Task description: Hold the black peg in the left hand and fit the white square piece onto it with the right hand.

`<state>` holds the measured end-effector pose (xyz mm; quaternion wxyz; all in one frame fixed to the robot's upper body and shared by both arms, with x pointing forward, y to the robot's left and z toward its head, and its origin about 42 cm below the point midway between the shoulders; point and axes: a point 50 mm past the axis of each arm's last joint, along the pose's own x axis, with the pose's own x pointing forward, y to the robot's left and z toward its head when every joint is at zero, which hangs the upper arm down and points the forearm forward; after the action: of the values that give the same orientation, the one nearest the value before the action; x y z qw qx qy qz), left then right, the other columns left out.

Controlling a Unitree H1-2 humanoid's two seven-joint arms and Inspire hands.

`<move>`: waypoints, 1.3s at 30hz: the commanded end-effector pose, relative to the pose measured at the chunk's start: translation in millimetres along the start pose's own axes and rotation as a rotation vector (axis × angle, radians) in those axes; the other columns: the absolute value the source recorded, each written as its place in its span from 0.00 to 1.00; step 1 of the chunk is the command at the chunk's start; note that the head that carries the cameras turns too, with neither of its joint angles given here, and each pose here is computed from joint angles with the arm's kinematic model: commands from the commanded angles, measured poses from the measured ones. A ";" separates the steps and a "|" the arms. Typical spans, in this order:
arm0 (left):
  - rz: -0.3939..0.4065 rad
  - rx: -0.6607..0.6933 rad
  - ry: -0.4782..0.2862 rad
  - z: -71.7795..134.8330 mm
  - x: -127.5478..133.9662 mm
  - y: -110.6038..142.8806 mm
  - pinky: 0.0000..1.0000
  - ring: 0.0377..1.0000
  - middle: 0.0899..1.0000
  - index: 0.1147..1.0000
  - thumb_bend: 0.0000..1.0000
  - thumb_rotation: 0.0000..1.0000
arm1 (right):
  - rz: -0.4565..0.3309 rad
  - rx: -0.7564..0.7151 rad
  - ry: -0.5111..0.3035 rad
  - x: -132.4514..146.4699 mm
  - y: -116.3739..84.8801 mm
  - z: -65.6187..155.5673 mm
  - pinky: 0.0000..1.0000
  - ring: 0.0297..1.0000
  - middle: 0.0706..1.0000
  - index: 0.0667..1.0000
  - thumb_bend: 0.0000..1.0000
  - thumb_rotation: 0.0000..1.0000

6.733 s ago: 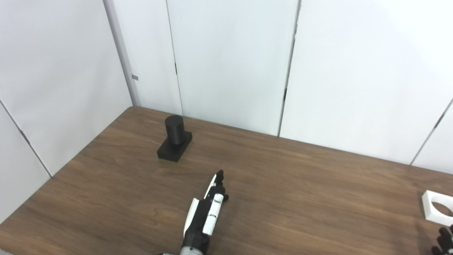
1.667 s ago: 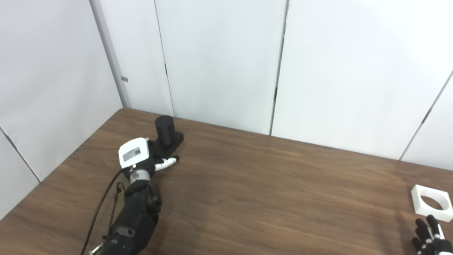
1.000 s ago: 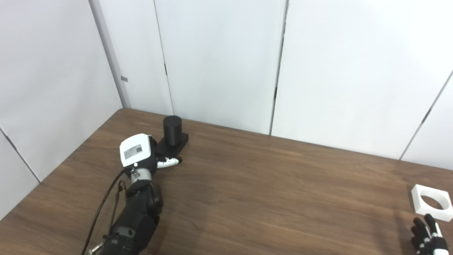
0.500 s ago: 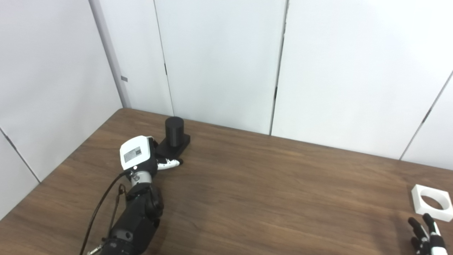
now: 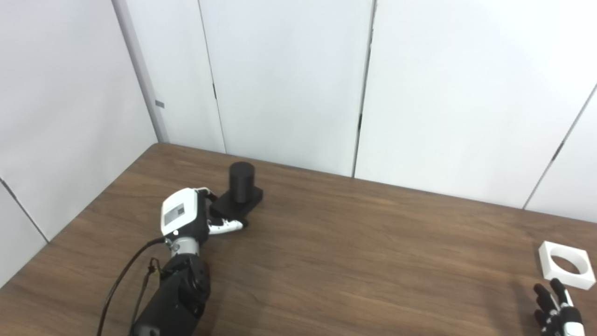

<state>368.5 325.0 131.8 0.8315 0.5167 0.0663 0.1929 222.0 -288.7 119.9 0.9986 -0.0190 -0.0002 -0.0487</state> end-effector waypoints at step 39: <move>-0.652 -0.270 -0.686 25.6 -140.0 -35.6 0.71 0.84 0.79 0.42 0.51 0.04 | 0.011 -0.042 0.054 -28.3 24.9 -5.5 1.00 0.96 0.90 1.00 0.50 1.00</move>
<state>273.3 251.3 120.5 0.8891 0.4068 -0.1091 -0.1794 224.8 -269.0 124.2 0.9981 -0.0473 0.0097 -0.0389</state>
